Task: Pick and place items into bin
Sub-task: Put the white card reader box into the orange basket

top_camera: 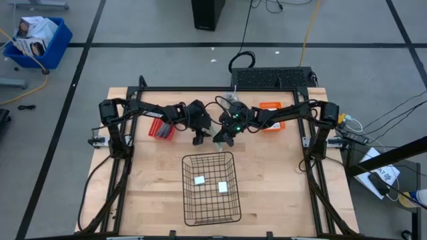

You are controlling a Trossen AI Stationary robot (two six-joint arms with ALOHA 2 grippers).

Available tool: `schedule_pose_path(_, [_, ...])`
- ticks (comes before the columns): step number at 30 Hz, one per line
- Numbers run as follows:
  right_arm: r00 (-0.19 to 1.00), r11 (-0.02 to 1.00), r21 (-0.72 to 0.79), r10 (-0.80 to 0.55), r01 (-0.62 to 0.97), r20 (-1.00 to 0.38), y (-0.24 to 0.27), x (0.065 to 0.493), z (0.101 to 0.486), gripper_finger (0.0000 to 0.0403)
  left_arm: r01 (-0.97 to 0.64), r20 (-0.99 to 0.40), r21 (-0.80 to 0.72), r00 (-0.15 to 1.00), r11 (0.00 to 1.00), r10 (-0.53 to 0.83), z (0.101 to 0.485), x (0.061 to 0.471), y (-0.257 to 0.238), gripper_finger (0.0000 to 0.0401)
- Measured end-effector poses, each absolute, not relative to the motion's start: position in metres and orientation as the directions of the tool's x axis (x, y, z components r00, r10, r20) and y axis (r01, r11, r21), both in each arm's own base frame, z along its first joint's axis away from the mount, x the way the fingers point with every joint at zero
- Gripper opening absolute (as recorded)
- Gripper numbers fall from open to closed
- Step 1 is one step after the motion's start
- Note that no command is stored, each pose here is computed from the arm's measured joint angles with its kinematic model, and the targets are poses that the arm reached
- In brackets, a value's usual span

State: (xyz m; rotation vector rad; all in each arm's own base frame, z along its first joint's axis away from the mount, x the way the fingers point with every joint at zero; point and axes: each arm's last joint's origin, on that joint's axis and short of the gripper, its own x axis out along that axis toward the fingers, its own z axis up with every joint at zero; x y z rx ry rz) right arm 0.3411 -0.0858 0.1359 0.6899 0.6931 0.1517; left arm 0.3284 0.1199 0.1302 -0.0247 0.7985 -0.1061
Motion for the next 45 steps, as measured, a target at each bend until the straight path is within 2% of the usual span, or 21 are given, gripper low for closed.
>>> schedule_pose_path(10, [0.738,0.761,0.646,0.397,0.068,-0.545,-0.084,0.338,0.133,0.0098,0.168,-0.666,-0.072,0.726,0.983,-0.172,0.133,0.332,0.118,0.0138])
schedule_pose_path(21, [0.703,0.762,0.642,0.41,0.087,-0.582,-0.082,0.335,0.129,0.0098,0.186,-0.739,-0.161,0.628,0.969,-0.243,0.126,0.321,0.112,0.0101])
schedule_pose_path(24, [0.698,0.763,0.641,0.413,0.085,-0.584,-0.082,0.334,0.129,0.0098,0.16,-0.749,-0.138,0.629,0.977,-0.208,0.126,0.32,0.116,0.0099])
schedule_pose_path(29, [0.695,0.76,0.646,0.428,0.07,-0.578,-0.082,0.334,0.129,0.0098,0.172,-0.733,-0.107,0.651,0.979,-0.194,0.127,0.322,0.119,0.0119])
schedule_pose_path(33, [0.693,0.759,0.648,0.432,0.067,-0.577,-0.082,0.334,0.129,0.0098,0.101,-0.74,-0.108,0.656,0.989,-0.148,0.128,0.324,0.118,0.0141])
schedule_pose_path(42, [0.687,0.753,0.657,0.456,0.042,-0.567,-0.081,0.333,0.129,0.0098,0.143,-0.721,-0.06,0.678,0.988,-0.142,0.13,0.329,0.114,0.0187])
schedule_pose_path(45, [0.686,0.753,0.656,0.455,0.043,-0.567,-0.081,0.333,0.129,0.0098,0.087,-0.722,-0.088,0.681,0.992,-0.123,0.13,0.329,0.114,0.0195])
